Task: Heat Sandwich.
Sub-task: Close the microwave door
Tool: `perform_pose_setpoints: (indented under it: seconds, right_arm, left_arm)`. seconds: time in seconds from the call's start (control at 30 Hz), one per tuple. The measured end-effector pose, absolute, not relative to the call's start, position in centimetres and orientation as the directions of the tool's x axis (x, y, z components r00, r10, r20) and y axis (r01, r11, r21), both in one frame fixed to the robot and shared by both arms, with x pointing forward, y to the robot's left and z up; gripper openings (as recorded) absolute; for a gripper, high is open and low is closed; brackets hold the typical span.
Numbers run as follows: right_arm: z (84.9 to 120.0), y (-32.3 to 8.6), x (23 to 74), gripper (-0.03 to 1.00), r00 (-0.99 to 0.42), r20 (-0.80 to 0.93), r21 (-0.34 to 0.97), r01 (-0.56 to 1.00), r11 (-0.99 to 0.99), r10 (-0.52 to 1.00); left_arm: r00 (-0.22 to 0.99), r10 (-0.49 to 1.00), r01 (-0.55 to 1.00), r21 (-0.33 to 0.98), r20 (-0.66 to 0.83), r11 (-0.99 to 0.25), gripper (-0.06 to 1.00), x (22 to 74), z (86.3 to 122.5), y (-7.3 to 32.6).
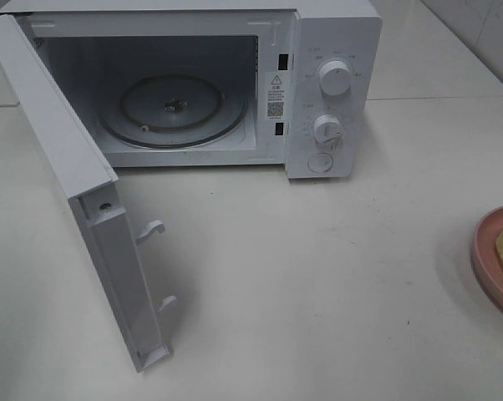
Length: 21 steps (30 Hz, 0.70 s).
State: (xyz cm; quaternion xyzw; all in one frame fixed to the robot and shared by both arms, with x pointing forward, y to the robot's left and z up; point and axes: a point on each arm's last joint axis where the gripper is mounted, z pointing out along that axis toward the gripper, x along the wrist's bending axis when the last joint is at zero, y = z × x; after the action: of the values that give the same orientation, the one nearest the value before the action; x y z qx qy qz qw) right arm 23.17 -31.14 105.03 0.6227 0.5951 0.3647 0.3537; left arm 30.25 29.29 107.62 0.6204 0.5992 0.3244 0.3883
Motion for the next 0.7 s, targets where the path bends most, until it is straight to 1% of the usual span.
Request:
perform_pose_setpoints:
  seconds: [0.03,0.1,0.13,0.17,0.23,0.27,0.3,0.33,0.43,0.5,0.57,0.63,0.7]
  right_arm:
    - [105.0,-31.1,23.2,0.76,0.026,0.033,0.875,0.483,-0.041,0.999]
    - [105.0,-31.1,23.2,0.76,0.026,0.033,0.875,0.483,-0.041,0.999]
    - [105.0,-31.1,23.2,0.76,0.026,0.033,0.875,0.483,-0.041,0.999]
    - [105.0,-31.1,23.2,0.76,0.026,0.033,0.875,0.483,-0.041,0.999]
    - [105.0,-31.1,23.2,0.76,0.026,0.033,0.875,0.483,-0.041,0.999]
    - [105.0,-31.1,23.2,0.76,0.026,0.033,0.875,0.483,-0.041,0.999]
    - [105.0,-31.1,23.2,0.76,0.026,0.033,0.875,0.483,-0.041,0.999]
    - [105.0,-31.1,23.2,0.76,0.026,0.033,0.875,0.483,-0.041,0.999]
    - [105.0,-31.1,23.2,0.76,0.026,0.033,0.875,0.483,-0.041,0.999]
    - [105.0,-31.1,23.2,0.76,0.026,0.033,0.875,0.483,-0.041,0.999]
    - [105.0,-31.1,23.2,0.76,0.026,0.033,0.875,0.483,-0.041,0.999]
    - [105.0,-31.1,23.2,0.76,0.026,0.033,0.875,0.483,-0.041,0.999]
    - [105.0,-31.1,23.2,0.76,0.026,0.033,0.874,0.484,-0.041,0.999]
  left_arm:
    - [0.066,0.996,0.502,0.864,-0.068,0.026,0.51,31.5,107.6,29.3]
    - [0.059,0.996,0.523,0.852,-0.072,0.031,0.39,32.7,107.4,29.3]
    - [0.051,0.996,0.536,0.844,-0.074,0.035,0.23,34.1,107.1,29.4]
    - [0.051,0.996,0.536,0.844,-0.074,0.035,0.23,34.1,107.1,29.4]
    - [0.044,0.996,0.534,0.845,-0.074,0.039,0.09,35.2,106.9,29.4]
    - [0.043,0.997,0.524,0.851,-0.069,0.036,0.05,35.7,106.8,29.5]
    - [0.043,0.997,0.524,0.851,-0.069,0.036,0.05,35.7,106.8,29.5]
    - [0.043,0.998,0.507,0.861,-0.053,0.024,0.0,36.7,106.3,29.6]
    - [0.043,0.999,0.445,0.895,-0.003,-0.017,0.0,38.5,105.3,29.8]
    - [0.042,0.999,0.432,0.902,0.009,-0.026,0.0,38.8,105.0,29.8]
    - [0.025,0.999,0.368,0.929,0.03,-0.037,0.0,39.8,104.3,30.0]
    - [0.019,0.999,0.355,0.934,0.035,-0.04,0.0,40.2,103.9,30.1]
    - [0.0,0.999,0.309,0.95,0.047,-0.044,0.0,41.1,103.0,30.3]
